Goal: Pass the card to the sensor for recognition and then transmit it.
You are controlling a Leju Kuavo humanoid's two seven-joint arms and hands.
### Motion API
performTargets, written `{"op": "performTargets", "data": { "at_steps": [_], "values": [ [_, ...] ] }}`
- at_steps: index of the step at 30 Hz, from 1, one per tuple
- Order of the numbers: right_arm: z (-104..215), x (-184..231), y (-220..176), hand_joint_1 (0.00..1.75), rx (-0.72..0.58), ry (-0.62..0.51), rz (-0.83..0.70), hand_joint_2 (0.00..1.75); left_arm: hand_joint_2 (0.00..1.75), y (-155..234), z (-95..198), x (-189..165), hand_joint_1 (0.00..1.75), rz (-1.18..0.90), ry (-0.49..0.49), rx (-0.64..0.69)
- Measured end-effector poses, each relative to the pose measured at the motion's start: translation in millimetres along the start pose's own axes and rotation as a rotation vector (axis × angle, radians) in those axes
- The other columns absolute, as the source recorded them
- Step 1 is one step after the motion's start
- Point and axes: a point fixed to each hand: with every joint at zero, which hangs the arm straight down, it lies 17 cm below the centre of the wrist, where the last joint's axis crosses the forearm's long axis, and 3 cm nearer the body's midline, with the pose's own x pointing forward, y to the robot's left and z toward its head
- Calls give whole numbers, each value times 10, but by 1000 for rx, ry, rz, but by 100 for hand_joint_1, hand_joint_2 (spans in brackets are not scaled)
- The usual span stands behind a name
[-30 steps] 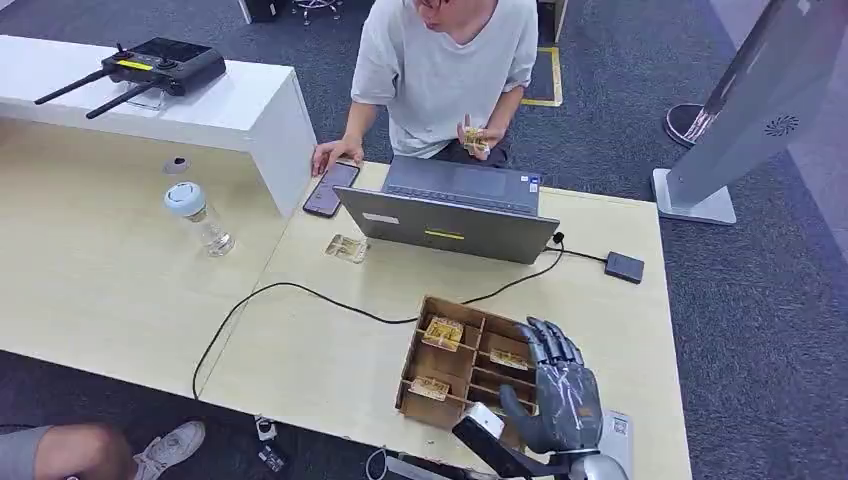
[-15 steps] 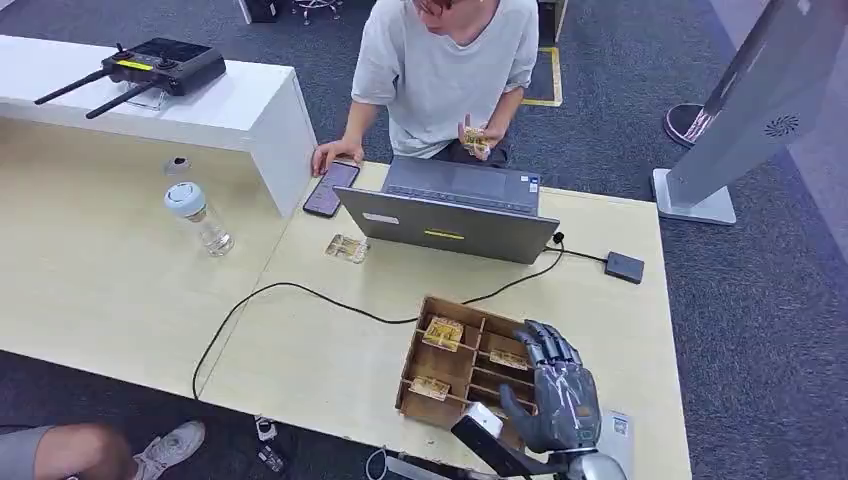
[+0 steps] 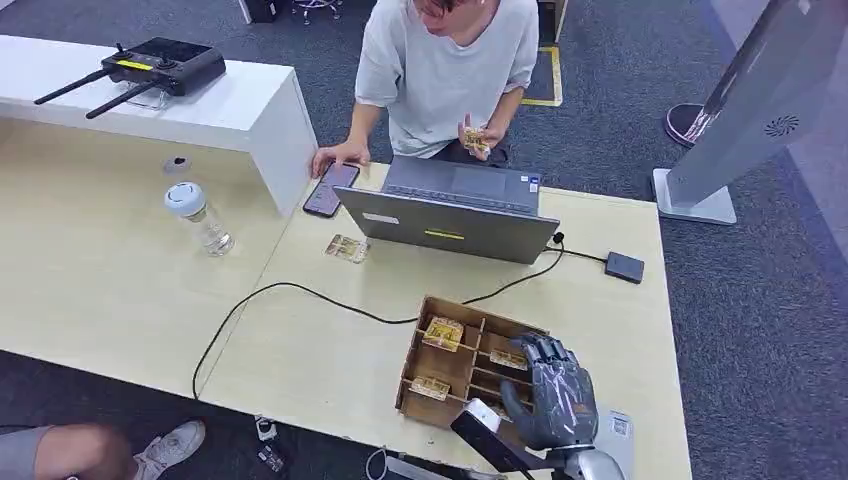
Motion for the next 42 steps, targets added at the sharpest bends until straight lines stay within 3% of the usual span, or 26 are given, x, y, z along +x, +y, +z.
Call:
{"op": "performTargets", "data": {
  "at_steps": [12, 14, 18, 20, 24, 26, 42],
  "values": [
    [0, -35, 7, 66, 2, 8, 2, 175, 0, 0, 0, 0, 0, 0, 0, 0],
    [0, -33, 8, 75, 2, 8, 1, 175, 0, 0, 0, 0, 0, 0, 0, 0],
    [-1, -34, 8, 129, 2, 8, 1, 175, 0, 0, 0, -1, 0, 0, 0, 0],
    [0, -33, 12, 138, 3, 8, 1, 175, 0, 0, 0, -1, 0, 0, 0, 0],
    [-6, -32, 8, 140, 1, 9, 0, 175, 0, 0, 0, -1, 0, 0, 0, 0],
    [-23, -23, -7, 150, -2, 7, 0, 175, 0, 0, 0, -1, 0, 0, 0, 0],
    [-52, -1, -33, 162, -9, 1, -6, 175, 0, -2, 0, -1, 0, 1, 1, -1]
  ]
}}
